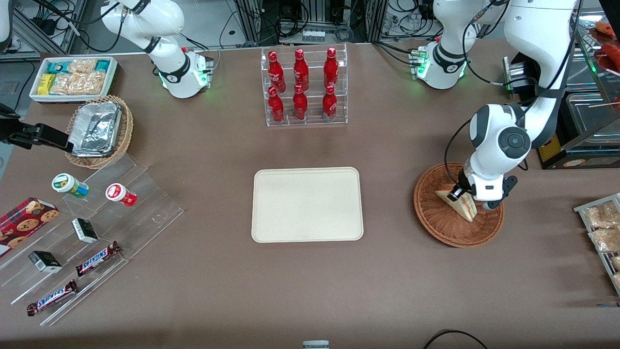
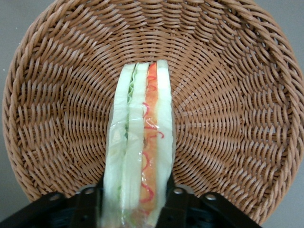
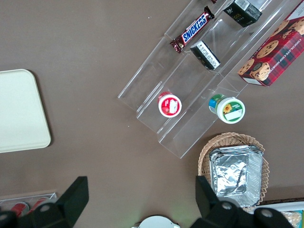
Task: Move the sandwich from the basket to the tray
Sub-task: 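Close the left gripper on the wrapped sandwich and lift it, then carry the sandwich with the left gripper over the cream tray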
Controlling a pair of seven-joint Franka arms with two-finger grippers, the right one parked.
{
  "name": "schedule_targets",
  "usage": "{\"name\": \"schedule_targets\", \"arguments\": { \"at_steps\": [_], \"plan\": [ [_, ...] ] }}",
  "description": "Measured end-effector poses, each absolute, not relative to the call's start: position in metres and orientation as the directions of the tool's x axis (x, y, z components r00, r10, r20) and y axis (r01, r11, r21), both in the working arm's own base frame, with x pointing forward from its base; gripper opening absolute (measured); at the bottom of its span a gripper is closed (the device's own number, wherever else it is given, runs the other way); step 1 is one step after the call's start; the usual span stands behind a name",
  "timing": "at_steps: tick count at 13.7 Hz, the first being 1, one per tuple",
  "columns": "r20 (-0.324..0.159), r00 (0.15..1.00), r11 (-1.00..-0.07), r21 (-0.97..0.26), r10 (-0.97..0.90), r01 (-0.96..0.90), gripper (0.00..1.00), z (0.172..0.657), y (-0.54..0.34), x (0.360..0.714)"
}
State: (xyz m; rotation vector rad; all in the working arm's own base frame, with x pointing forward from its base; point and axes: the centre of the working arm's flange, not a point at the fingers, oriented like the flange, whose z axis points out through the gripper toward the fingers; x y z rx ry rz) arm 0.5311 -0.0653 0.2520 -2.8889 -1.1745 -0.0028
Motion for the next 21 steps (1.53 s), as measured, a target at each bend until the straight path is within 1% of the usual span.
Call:
{"name": "schedule_targets", "arguments": {
  "at_steps": [2,4,6,7,10,12,17,19,21],
  "plan": [
    [0.014,0.718,-0.718,-0.018,0.696,0.696,0.31,0.254,-0.065,0.533],
    [0.012,0.735,-0.734,-0.046,0.678,0.677,0.27,0.263,-0.067,0.537],
    [0.000,0.773,-0.766,-0.131,0.635,0.629,0.18,0.292,-0.077,0.545],
    [-0.008,0.791,-0.781,-0.161,0.612,0.603,0.15,0.315,-0.089,0.550],
    [-0.014,0.845,-0.831,-0.188,0.535,0.524,0.15,0.388,-0.150,0.556],
    [-0.006,0.881,-0.868,-0.171,0.474,0.466,0.15,0.415,-0.194,0.552],
    [0.007,0.955,-0.947,-0.121,0.298,0.296,0.15,0.428,-0.310,0.528],
    [0.004,0.974,-0.969,-0.107,0.225,0.224,0.15,0.422,-0.361,0.517],
    [-0.012,0.985,-0.980,-0.104,0.170,0.167,0.15,0.403,-0.411,0.505]
  ]
}}
